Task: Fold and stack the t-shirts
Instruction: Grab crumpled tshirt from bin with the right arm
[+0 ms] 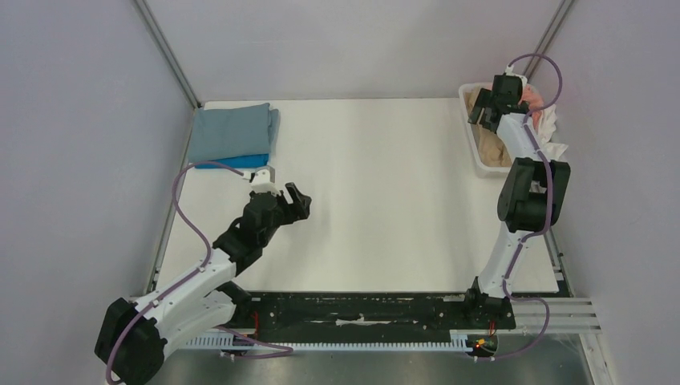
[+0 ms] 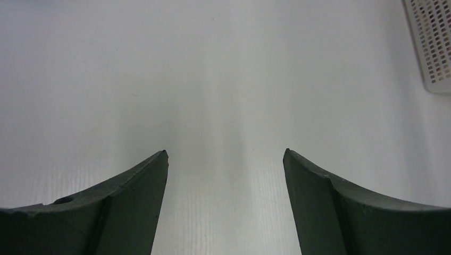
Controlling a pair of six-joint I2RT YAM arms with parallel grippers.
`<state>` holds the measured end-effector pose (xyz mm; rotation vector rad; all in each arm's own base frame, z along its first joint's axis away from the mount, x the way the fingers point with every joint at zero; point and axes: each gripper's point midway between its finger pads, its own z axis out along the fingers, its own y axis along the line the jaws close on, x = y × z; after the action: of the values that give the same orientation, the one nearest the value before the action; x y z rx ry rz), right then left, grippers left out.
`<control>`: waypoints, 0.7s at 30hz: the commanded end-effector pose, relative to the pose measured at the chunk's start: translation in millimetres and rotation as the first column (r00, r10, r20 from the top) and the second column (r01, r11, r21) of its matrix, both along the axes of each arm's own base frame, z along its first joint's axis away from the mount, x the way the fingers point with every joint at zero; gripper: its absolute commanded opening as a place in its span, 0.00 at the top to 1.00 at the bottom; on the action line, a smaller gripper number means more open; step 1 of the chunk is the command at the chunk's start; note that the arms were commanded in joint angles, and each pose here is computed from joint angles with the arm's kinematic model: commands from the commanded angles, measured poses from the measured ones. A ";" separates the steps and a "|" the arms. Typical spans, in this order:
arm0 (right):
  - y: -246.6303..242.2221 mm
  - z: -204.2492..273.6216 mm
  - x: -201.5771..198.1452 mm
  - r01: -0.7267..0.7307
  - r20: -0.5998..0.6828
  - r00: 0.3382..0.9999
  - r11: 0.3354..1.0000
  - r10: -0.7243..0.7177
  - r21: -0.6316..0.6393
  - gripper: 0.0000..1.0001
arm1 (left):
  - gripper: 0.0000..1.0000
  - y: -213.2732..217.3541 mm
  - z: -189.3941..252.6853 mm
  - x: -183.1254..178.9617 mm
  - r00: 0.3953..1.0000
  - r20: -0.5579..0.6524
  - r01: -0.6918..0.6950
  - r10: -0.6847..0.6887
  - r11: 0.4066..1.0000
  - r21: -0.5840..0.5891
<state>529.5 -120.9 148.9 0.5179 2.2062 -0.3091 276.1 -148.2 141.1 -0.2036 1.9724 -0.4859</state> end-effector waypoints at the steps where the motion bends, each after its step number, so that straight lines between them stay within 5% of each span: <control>1: -5.7 -10.4 2.2 0.043 0.020 0.999 0.999 -0.043 -0.005 0.11 | 0.15 0.4 13.8 11.9 0.999 0.048 -0.019 0.018 1.000 0.023; 8: -10.1 -37.7 3.6 0.052 0.057 0.997 0.999 -0.052 0.016 0.30 | 0.15 2.4 10.7 12.5 0.999 0.041 -0.028 0.027 0.999 0.034; 13: -12.5 -25.7 6.6 0.045 0.098 0.994 0.999 -0.048 0.029 0.84 | 0.15 1.7 10.9 11.9 0.999 0.040 -0.024 0.023 0.999 0.032; 21: -13.4 105.9 -6.7 0.032 0.327 0.945 0.998 -0.014 -0.049 1.00 | 0.15 0.4 13.2 10.6 0.999 0.043 -0.016 0.015 1.000 0.021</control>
<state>520.1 -130.3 123.7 0.5714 2.1622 -0.2981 278.1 -145.5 130.0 -0.2062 2.0025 -0.4443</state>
